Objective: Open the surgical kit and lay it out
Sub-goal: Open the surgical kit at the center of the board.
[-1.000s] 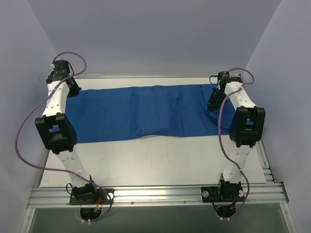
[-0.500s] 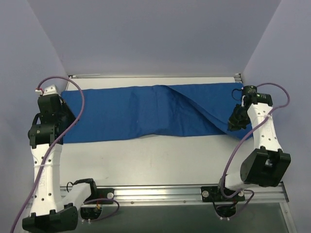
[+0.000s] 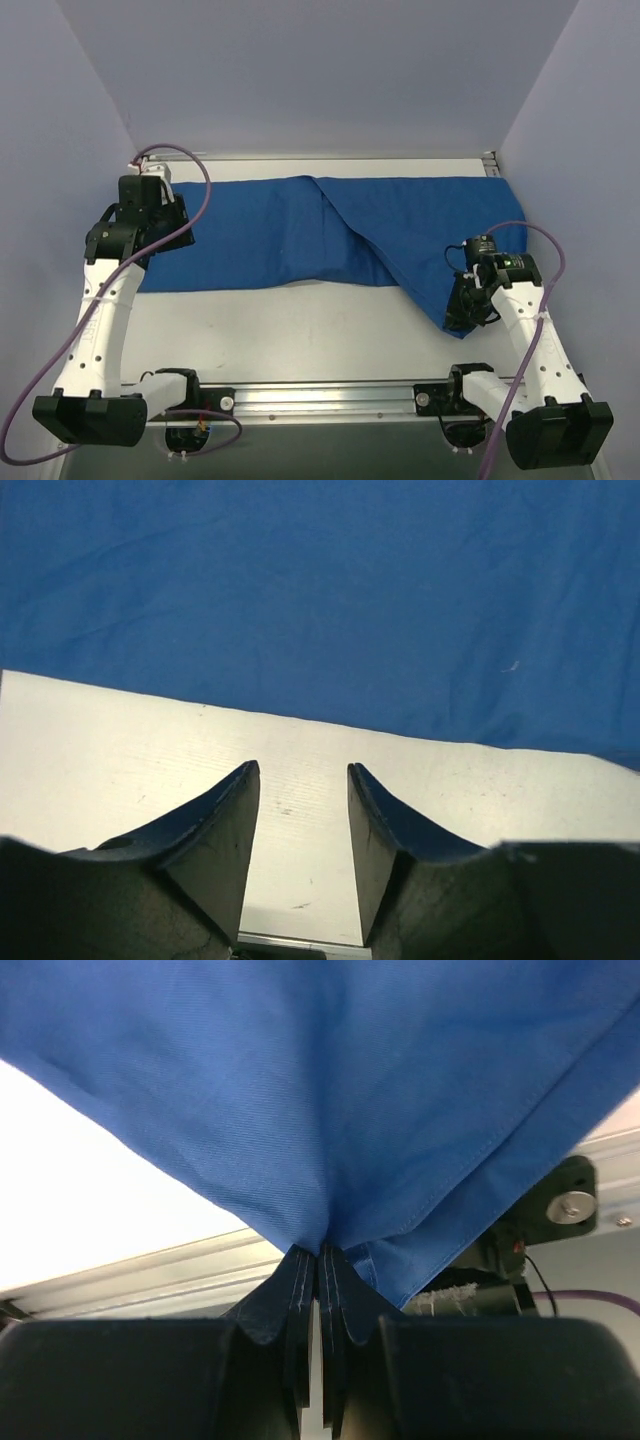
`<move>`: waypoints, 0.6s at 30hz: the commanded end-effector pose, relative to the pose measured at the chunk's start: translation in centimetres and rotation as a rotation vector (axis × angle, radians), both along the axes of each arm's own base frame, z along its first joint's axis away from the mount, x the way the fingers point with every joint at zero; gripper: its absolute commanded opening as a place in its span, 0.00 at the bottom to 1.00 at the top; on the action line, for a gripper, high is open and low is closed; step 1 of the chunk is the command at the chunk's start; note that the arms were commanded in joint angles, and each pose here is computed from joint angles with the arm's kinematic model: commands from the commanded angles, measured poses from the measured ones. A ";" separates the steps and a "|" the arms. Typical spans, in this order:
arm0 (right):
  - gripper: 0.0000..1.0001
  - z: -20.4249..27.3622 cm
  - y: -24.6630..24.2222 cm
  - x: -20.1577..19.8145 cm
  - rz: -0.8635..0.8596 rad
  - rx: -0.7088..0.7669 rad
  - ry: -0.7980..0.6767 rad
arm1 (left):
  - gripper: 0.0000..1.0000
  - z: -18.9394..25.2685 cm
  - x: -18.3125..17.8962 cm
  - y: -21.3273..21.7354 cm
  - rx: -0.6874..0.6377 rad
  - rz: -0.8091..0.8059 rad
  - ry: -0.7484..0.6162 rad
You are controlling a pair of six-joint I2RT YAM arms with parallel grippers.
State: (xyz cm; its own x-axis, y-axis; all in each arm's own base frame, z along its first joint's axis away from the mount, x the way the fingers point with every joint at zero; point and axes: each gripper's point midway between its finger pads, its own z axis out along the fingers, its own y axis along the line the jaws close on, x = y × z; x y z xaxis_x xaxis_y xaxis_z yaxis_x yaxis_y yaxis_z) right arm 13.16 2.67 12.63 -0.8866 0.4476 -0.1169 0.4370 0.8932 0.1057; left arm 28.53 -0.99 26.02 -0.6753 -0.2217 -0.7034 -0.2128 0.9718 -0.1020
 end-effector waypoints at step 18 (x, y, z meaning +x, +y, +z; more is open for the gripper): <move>0.00 0.5 0.9 3.4 0.058 -0.007 -0.013 | 0.59 -4.2 22.0 -20.9 -0.524 -0.203 0.187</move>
